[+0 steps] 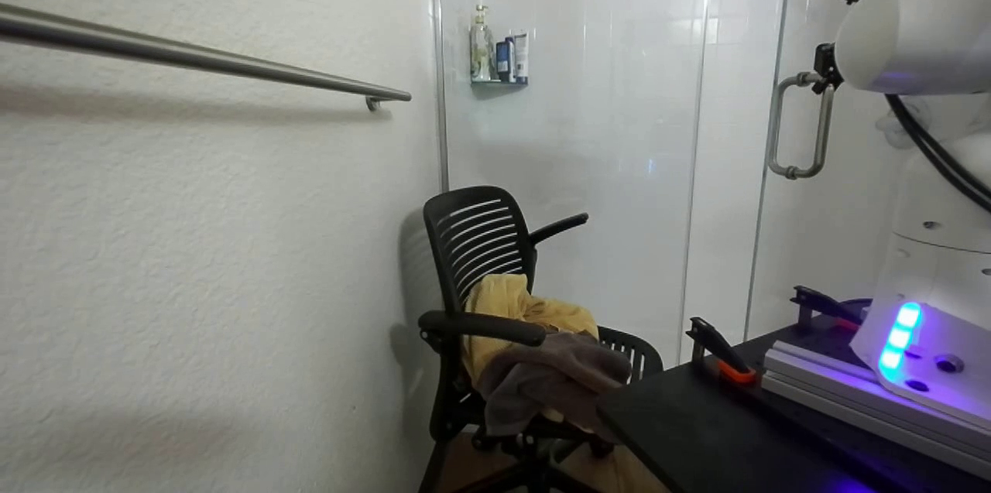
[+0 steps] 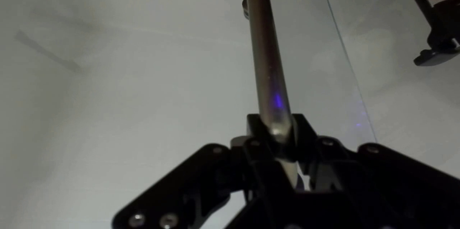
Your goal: Open the right shower door
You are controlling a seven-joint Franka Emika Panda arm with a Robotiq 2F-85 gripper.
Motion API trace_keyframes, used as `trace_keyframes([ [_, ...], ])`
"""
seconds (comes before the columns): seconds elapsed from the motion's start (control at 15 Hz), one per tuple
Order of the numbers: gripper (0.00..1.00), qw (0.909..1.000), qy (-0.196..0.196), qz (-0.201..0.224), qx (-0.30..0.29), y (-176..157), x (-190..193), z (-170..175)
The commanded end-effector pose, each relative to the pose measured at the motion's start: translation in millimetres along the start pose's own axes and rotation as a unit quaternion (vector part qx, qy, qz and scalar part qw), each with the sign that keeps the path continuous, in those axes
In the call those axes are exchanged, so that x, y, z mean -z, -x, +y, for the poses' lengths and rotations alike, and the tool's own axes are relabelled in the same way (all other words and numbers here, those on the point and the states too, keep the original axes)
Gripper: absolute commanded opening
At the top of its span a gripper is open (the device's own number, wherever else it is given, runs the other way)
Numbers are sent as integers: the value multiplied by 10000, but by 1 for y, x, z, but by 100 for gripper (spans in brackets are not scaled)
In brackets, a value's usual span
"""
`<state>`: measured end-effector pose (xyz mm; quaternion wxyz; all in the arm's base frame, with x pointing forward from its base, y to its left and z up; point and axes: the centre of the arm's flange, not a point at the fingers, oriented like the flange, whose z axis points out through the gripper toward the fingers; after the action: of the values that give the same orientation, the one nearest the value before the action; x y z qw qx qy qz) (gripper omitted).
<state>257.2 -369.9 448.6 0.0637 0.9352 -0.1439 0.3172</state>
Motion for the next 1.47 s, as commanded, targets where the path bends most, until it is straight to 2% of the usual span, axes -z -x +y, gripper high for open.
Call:
trace_keyframes([
  [0.0, 6, 9986, 32, 515, 82, -5, 73, -27],
  [0.67, 6, 9985, 322, 367, 231, 8, 101, -30],
  [0.73, 50, 9985, 352, 348, 223, 10, 104, -30],
  [0.8, 51, 9985, 367, 350, 207, 8, 107, -31],
  [1.13, 85, 9931, 485, 1040, 224, -25, 173, -62],
  [1.27, 98, 9927, 478, 1054, 344, -31, 189, -71],
  [1.4, 100, 9941, 363, 868, 548, -37, 195, -79],
])
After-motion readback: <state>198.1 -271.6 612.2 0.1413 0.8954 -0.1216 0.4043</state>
